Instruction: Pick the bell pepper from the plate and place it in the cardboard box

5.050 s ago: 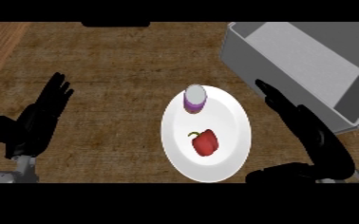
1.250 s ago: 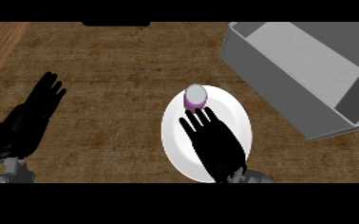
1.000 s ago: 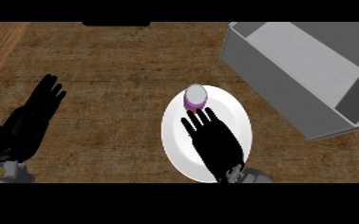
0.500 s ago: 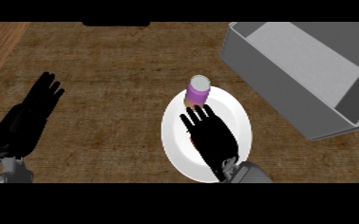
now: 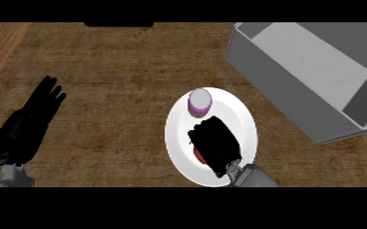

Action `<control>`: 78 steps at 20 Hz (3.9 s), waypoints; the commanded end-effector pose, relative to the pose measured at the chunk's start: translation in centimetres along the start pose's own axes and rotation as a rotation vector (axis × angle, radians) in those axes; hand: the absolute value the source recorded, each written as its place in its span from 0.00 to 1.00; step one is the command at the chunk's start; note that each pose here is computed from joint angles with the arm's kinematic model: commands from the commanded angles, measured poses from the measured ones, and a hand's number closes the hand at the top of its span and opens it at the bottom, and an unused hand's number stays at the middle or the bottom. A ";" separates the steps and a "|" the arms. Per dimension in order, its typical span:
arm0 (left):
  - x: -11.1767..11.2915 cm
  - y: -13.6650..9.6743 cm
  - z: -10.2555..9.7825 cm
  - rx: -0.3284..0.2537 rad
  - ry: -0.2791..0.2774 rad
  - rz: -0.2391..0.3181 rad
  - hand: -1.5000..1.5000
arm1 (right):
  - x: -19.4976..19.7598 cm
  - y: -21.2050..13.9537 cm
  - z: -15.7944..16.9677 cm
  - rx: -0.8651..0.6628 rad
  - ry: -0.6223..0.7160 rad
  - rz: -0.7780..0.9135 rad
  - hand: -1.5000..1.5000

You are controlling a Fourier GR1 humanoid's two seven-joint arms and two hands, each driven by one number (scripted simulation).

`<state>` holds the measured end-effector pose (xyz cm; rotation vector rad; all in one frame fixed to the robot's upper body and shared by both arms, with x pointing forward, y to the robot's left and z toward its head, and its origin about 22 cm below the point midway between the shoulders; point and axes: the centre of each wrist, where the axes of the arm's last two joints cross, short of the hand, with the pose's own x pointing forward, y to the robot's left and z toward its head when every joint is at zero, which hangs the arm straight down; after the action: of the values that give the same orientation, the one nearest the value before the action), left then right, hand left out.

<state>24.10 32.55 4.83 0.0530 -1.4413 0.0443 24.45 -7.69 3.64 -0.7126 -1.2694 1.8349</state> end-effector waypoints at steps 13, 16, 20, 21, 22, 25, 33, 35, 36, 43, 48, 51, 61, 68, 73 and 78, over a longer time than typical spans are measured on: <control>-0.7 -0.2 0.1 -0.015 -0.014 -0.006 0.50 | -10.2 -5.9 -6.6 -0.007 0.367 -0.343 1.00; 1.9 0.7 -0.4 -0.013 0.002 0.002 0.50 | -9.6 -8.0 -7.7 -0.067 0.397 -0.322 1.00; 1.3 -1.2 -1.7 0.009 -0.003 0.009 0.50 | -9.7 -10.4 -6.7 -0.196 0.366 -0.287 1.00; -0.7 0.4 -0.5 -0.009 -0.003 0.001 0.50 | -7.6 -11.4 -6.3 -0.217 0.346 -0.300 1.00; 0.6 -0.1 -1.0 0.009 -0.002 0.019 0.50 | -8.1 -14.1 -6.4 -0.259 0.356 -0.287 1.00; 0.5 -0.2 -0.1 0.000 0.009 -0.011 0.50 | -6.2 -15.2 -4.2 -0.394 0.332 -0.288 1.00; 0.4 0.1 -0.7 0.009 -0.001 -0.003 0.50 | -8.1 -22.3 0.0 -0.651 0.551 -0.278 1.00; 0.6 -0.2 0.3 -0.012 0.006 -0.007 0.50 | -9.8 -24.6 1.0 -0.705 0.570 -0.337 1.00; 1.0 -0.1 -0.5 0.009 -0.002 -0.015 0.50 | -9.1 -24.3 1.6 -0.685 0.608 -0.317 1.00; 1.5 -1.9 -0.7 -0.016 0.002 0.001 0.50 | -16.2 -24.4 2.3 -0.713 0.683 -0.324 1.00; -0.3 -0.4 -1.3 -0.005 -0.020 0.000 0.50 | -19.6 -23.2 1.0 -0.647 0.716 -0.273 1.00; 0.7 -0.7 -0.7 -0.010 0.004 -0.004 0.50 | -20.5 -23.0 1.2 -0.676 0.687 -0.274 1.00; 1.6 -0.5 -1.6 -0.002 -0.004 0.002 0.50 | -27.1 -14.8 -1.5 -0.640 0.678 -0.309 1.00; 0.8 -0.9 -1.2 -0.028 -0.018 -0.012 0.50 | -27.8 -10.5 -3.4 -0.427 0.802 -0.454 1.00; 0.4 0.6 0.4 -0.037 0.001 0.003 0.50 | -30.5 -9.4 -1.6 -0.394 0.728 -0.560 0.00; -0.4 -1.9 -0.7 -0.018 -0.015 0.010 0.50 | -29.7 -8.5 -2.0 -0.614 0.639 -0.631 0.00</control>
<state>24.92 31.49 5.71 0.0347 -1.4510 0.0286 44.93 -29.39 12.36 -0.9970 -1.2769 0.7228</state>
